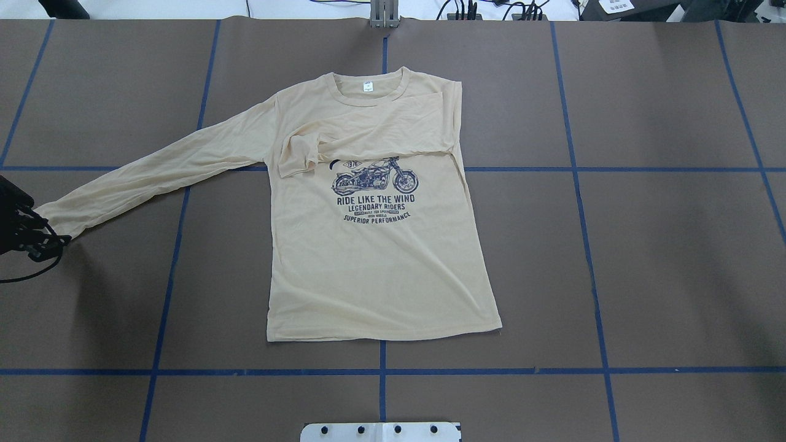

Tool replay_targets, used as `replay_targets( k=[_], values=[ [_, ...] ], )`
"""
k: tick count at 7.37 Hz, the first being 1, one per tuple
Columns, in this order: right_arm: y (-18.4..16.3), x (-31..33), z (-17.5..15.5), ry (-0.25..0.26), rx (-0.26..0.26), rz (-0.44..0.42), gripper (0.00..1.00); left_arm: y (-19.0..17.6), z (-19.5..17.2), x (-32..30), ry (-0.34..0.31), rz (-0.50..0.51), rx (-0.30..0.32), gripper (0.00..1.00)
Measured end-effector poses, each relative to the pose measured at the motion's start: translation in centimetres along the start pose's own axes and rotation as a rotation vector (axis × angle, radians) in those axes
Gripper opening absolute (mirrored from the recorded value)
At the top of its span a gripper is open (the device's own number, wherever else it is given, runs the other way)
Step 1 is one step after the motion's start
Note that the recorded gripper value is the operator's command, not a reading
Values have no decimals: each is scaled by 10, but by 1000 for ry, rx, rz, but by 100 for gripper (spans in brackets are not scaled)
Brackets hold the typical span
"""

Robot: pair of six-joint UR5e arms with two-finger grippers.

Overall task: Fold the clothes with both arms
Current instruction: 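Grasp the other sleeve cuff with the left gripper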

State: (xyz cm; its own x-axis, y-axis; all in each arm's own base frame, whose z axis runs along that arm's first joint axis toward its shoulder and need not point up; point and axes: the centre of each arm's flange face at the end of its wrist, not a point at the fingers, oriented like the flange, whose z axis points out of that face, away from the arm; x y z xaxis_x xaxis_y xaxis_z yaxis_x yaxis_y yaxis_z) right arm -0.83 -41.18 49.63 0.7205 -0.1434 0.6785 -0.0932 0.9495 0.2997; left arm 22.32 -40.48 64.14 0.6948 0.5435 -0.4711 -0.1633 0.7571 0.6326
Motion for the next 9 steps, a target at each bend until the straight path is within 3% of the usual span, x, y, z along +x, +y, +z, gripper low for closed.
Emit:
replay_targets(
  k=[1, 8, 9],
  values=[
    [0, 0, 0, 0, -1, 1, 99, 0, 1, 1, 2, 2, -1, 54],
    [0, 1, 1, 1, -2, 1, 99, 3, 1, 2, 3, 3, -6, 48],
    [0, 1, 1, 1, -2, 1, 99, 3, 1, 2, 2, 4, -7, 33]
  ],
)
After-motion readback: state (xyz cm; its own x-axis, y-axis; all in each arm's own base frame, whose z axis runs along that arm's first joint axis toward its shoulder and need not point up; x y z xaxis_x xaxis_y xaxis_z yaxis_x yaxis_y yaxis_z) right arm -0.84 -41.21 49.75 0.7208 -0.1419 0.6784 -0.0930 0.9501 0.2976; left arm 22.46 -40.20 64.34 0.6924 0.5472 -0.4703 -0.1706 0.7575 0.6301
